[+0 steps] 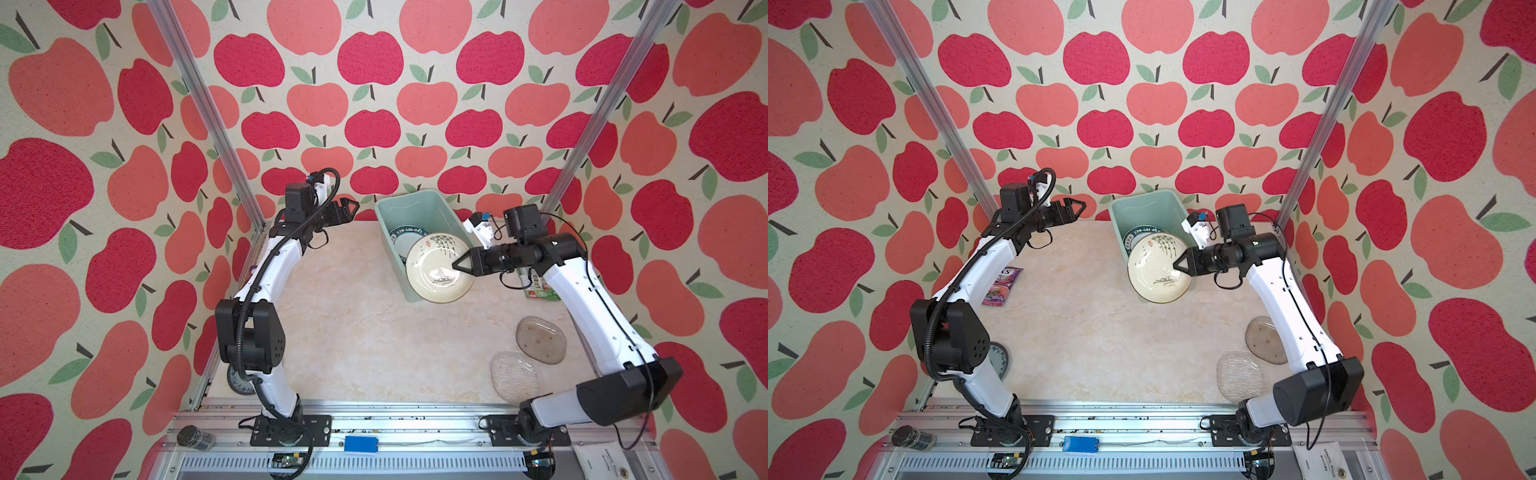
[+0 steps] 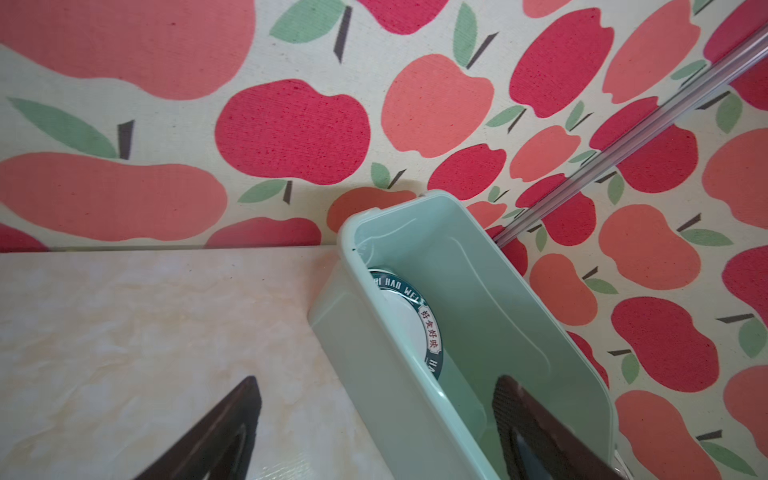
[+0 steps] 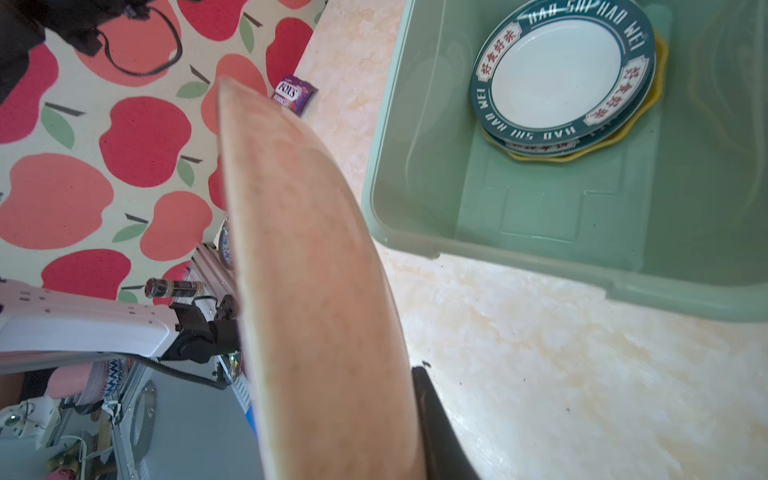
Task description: Place the plates into the plastic bin on the countertop
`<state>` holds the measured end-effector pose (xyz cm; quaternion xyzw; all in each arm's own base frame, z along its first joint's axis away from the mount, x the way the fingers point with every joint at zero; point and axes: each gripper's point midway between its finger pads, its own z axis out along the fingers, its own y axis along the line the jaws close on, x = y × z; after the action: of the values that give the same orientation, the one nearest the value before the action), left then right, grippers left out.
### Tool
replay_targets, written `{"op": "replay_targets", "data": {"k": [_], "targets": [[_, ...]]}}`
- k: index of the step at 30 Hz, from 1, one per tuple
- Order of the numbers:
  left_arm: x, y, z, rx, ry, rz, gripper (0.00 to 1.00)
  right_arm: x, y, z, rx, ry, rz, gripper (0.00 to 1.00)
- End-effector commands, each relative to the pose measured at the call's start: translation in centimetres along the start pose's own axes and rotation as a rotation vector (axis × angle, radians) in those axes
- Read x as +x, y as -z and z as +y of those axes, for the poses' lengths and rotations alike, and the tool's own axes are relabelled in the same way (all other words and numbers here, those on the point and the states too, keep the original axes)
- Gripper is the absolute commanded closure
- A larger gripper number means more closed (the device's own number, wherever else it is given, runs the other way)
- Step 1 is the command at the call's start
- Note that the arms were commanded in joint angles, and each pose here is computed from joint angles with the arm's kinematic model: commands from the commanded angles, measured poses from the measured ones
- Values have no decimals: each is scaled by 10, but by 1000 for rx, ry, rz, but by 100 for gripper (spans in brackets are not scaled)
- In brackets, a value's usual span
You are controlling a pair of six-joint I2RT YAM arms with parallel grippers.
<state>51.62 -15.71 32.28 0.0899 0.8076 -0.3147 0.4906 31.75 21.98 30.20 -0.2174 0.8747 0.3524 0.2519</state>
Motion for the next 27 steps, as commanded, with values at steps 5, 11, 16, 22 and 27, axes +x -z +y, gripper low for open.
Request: {"op": "replay_targets", "data": {"k": [5,11,16,22,27], "targets": [[9,-13,-52,165,-233,63,3,-109,-16,-11,-116,-118,-233,100],[30,-32,-56,165,-346,137,3,-158,-38,-51,-21,-234,-317,99],[50,-43,-40,113,-399,173,4,-181,-65,-88,53,-396,-329,99],[67,-41,-27,61,-516,147,4,-189,-90,-119,163,-540,-337,99],[69,-32,-22,41,-493,151,4,-186,-106,-133,298,-624,-399,99]]}}
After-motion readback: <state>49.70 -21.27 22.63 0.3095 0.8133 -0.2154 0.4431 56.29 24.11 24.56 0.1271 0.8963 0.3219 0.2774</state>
